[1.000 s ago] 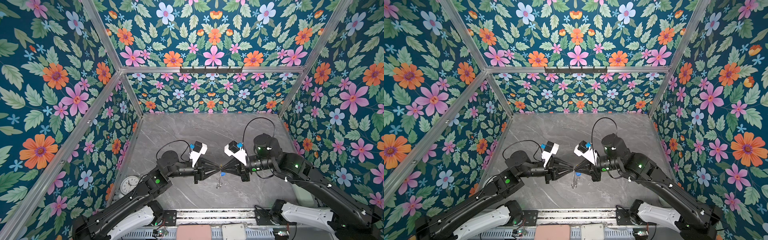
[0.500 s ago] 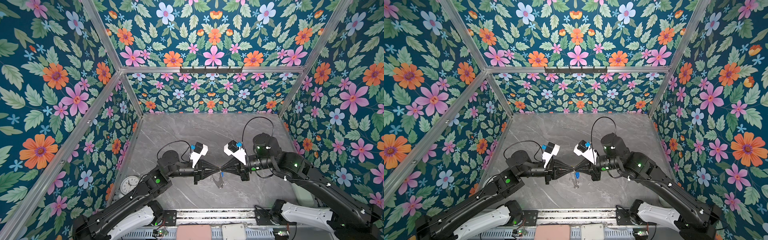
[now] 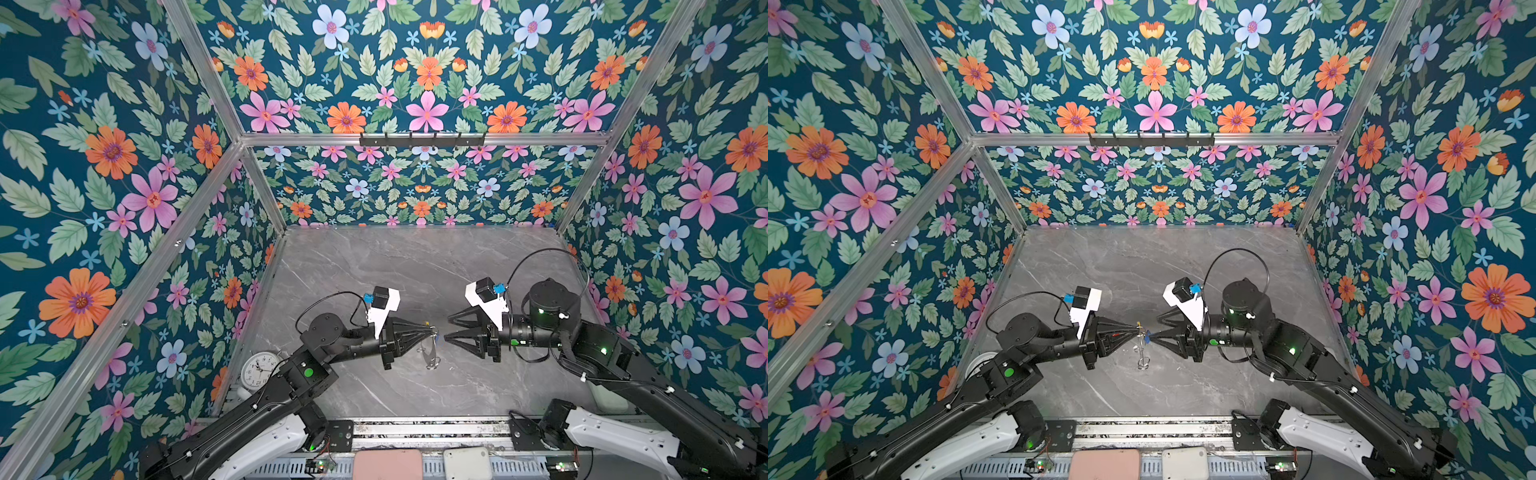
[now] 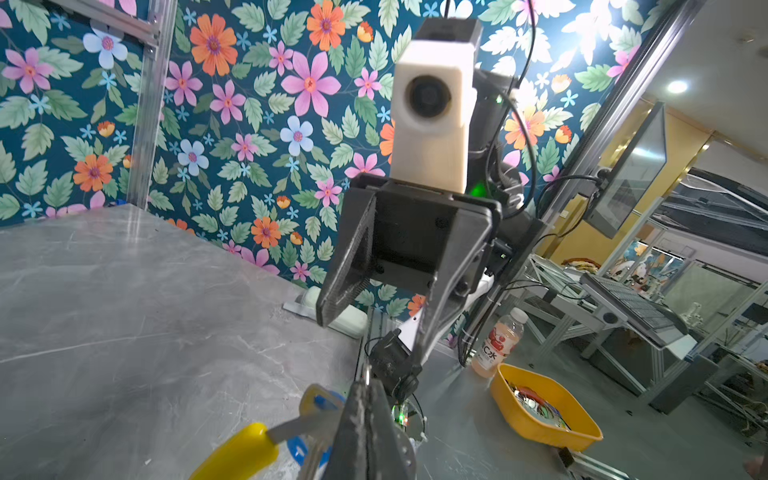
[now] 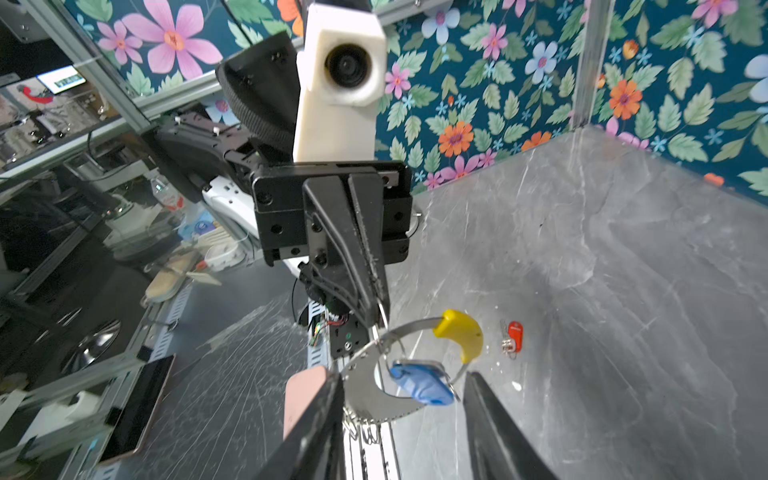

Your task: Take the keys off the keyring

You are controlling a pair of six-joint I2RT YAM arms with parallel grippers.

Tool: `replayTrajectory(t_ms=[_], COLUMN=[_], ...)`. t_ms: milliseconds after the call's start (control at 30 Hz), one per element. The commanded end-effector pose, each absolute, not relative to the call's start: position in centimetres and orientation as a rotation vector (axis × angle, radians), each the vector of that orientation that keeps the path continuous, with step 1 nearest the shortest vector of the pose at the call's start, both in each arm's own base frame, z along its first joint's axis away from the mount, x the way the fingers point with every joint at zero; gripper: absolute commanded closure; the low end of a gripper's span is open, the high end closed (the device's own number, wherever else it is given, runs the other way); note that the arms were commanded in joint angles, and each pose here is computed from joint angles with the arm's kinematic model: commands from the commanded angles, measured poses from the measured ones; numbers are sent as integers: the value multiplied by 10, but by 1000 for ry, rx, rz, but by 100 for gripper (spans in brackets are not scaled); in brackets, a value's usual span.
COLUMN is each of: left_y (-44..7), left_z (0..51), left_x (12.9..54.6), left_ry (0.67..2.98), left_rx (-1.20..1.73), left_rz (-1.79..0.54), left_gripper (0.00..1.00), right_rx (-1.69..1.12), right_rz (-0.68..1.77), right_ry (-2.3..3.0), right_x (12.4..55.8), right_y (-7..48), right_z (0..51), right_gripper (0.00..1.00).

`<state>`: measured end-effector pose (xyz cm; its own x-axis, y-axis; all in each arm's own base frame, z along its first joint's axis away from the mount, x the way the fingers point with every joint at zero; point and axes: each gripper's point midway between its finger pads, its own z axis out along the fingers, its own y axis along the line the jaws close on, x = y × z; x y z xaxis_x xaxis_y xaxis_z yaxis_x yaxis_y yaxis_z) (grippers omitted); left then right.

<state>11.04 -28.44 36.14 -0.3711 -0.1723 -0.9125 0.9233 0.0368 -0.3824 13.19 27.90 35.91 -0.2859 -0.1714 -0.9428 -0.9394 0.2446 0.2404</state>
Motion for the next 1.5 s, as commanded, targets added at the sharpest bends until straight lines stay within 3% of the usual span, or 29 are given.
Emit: replayTrajectory(t_ms=[0,600,767,967,1400,1467], left_y=[-276,-275,-275,-274,-274,-275], left_z=[388,401,401,399,397,397], left_x=[110,94,95,100,107,107], left_ry=[1245,1097,1096,1109,1127,1128], left_rx=[780,803,792,764,731,729], left_rz=[-1502,-1622,-1626,-1612,-1593,-1593], left_gripper=[100,100,100,100,100,100], right_rx=[-968,-1025,-1046,-1055,-1077,-1081], right_rz=[1142,1306,1344,1366,1387,1389], right_ry=[1568,1516,1520,1514,1509,1513], right_x=[139,125,122,119,115,114], right_y=[281,296,301,302,303,303], right_z=[377,362,359,359,358,357], right_gripper=[50,46,53,74,100,100])
